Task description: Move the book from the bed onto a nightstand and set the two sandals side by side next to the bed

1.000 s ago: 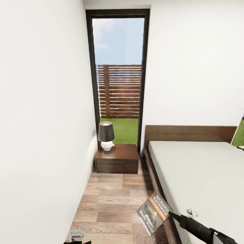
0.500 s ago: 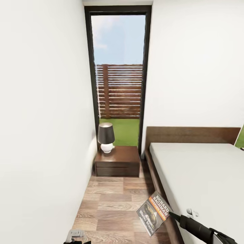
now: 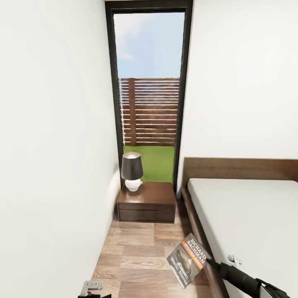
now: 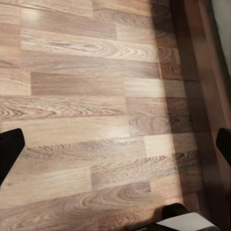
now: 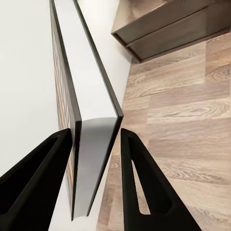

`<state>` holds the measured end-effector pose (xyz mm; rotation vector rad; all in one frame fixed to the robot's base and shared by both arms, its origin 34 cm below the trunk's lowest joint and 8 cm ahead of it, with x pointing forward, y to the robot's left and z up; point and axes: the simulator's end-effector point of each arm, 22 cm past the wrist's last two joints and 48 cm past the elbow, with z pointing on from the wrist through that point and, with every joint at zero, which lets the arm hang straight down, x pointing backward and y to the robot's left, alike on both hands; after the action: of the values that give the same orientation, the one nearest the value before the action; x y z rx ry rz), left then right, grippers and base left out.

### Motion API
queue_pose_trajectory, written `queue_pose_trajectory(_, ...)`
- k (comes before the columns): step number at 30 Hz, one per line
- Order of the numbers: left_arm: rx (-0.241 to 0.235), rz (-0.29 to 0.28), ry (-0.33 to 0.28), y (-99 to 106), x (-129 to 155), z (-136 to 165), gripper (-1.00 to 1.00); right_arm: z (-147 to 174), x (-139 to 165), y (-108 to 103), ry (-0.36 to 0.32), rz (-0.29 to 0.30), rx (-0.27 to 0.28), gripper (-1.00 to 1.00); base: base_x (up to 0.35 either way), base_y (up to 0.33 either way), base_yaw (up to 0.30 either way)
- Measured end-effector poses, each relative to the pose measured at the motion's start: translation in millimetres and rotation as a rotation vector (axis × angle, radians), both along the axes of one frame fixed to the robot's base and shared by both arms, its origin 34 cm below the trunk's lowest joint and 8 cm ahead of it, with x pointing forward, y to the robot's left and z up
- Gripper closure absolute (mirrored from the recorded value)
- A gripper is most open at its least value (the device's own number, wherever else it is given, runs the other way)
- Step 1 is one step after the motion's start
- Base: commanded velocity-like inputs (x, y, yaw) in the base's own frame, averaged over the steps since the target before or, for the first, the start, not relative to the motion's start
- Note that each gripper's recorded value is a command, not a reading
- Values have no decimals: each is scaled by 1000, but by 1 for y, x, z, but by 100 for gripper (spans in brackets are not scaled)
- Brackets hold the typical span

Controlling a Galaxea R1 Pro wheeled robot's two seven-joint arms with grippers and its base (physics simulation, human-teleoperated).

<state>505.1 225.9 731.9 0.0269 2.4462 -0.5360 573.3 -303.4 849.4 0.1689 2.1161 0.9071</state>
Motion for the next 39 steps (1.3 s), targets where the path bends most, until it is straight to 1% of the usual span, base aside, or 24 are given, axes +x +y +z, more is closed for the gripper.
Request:
queue_pose_trajectory(29, 0, -1, 0, 0, 0, 0, -100, 0, 0, 0, 0, -1, 0, 100, 306, 0, 1)
queue_pose_trajectory(39, 0, 0, 0, 0, 0, 0, -100, 1, 1, -1, -3, -4, 4, 100, 63, 0, 0)
